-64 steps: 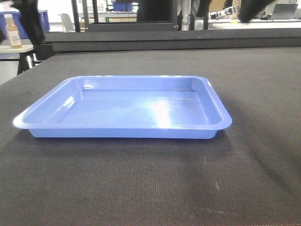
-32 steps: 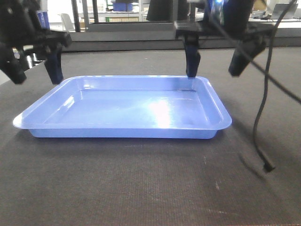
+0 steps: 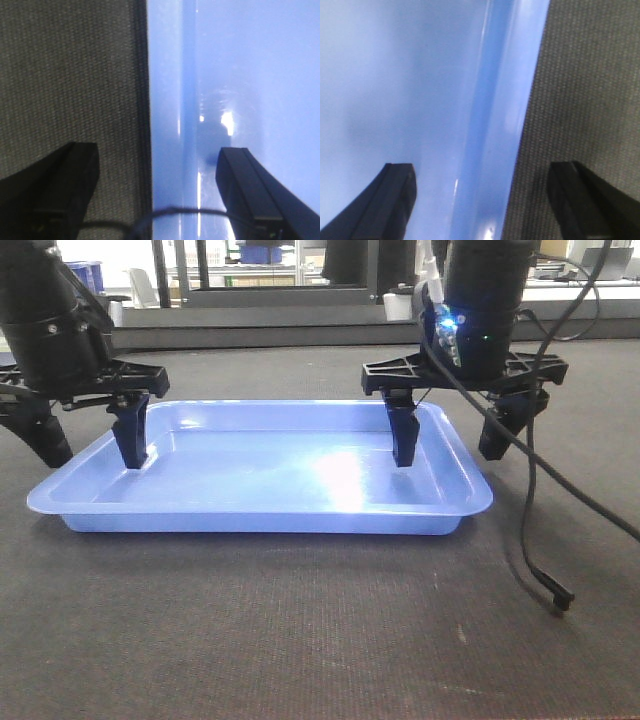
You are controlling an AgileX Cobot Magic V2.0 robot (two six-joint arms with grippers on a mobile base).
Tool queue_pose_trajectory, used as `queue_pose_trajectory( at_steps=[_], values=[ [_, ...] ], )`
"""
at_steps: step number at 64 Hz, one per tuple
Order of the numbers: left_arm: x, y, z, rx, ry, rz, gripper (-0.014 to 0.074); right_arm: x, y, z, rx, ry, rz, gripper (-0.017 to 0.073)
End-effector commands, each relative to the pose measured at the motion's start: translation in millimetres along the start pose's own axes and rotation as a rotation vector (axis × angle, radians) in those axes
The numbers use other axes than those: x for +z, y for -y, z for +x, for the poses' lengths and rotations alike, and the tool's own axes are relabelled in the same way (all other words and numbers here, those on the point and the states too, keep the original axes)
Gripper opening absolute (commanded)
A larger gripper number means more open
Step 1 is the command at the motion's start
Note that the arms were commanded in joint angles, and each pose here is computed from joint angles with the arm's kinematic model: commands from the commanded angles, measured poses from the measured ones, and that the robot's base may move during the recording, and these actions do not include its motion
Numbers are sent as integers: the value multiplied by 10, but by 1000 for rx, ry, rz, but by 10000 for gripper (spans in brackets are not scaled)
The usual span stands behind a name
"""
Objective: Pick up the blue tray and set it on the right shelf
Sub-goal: 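Close both grippers on the tray rims, one on each side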
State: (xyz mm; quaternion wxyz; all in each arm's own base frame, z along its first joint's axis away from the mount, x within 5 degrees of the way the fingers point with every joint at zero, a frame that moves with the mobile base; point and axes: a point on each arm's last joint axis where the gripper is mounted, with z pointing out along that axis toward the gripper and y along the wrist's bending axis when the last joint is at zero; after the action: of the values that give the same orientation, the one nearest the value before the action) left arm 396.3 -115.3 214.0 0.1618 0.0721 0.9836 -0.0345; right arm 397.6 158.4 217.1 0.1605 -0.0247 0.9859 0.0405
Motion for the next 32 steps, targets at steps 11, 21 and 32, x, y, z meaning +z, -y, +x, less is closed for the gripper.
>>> queue_pose_trajectory(
  at_steps=[11, 21, 32],
  values=[
    [-248, 48, -108, -11, 102, 24, 362, -218, -24, -90, 7, 67, -31, 362],
    [-248, 48, -108, -11, 102, 24, 140, -217, -21, -81, 7, 56, -27, 49],
    [-280, 48, -103, -11, 74, 20, -31, -303, -20, -90, 9, 67, -30, 57]
  ],
)
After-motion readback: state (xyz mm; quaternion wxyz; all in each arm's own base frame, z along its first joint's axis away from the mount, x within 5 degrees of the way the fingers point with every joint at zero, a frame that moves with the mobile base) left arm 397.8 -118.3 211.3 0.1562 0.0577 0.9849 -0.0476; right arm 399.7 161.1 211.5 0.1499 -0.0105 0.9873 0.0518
